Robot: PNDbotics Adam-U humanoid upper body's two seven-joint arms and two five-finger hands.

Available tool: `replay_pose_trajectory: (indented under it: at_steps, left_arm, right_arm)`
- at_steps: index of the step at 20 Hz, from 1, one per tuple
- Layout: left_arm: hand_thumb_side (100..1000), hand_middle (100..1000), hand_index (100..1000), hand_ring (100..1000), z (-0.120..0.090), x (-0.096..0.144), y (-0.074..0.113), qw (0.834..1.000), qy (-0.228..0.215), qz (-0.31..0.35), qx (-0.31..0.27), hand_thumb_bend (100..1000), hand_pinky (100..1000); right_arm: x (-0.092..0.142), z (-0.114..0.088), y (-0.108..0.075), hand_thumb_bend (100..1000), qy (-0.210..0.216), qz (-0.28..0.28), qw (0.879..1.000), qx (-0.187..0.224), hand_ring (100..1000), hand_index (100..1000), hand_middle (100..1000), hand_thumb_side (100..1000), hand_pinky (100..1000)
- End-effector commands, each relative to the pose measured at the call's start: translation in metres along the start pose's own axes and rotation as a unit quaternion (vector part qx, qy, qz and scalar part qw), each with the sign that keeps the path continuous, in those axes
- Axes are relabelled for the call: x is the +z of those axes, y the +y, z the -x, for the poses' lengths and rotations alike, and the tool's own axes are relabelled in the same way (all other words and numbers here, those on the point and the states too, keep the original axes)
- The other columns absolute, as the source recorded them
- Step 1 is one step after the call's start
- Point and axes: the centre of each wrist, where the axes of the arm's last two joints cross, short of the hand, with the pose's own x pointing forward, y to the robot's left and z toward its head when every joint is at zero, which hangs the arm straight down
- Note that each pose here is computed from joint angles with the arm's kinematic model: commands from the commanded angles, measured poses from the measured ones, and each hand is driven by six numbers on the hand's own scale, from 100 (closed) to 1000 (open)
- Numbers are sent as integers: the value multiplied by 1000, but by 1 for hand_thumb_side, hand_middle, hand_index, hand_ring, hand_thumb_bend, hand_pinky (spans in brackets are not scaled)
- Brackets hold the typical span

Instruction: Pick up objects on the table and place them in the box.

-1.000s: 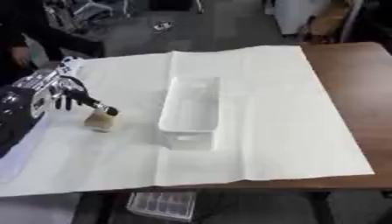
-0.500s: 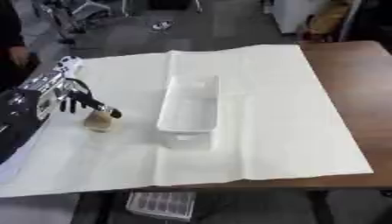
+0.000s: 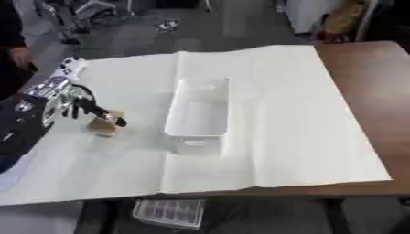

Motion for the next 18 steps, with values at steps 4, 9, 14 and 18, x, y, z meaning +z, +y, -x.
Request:
replay_pose_trajectory:
  at_steps: [4,9,14,18]
  left_arm:
    - [893,825,909,723,-1,-1,3,1000,5,-10,-11,1000,658]
    - [822,816,902,711,-5,-8,-9,1000,2,5,-20,1000,654]
    - [823,788,878,681,-5,-9,-10,1000,2,-8,-17,767,628]
    - [868,702,809,607,-5,-8,-9,1000,1,-27,-8,398,560]
  right_arm:
    - [-8,-3,6,100,-17,-11,1000,-9,470,644,468,1000,377]
    - [-9,-3,6,100,-17,-10,1000,-10,468,643,464,1000,376]
    - [-8,-3,6,100,-17,-10,1000,-9,467,643,462,1000,376]
    - [-8,-3,6,100,-16,-10,1000,-8,467,643,461,1000,376]
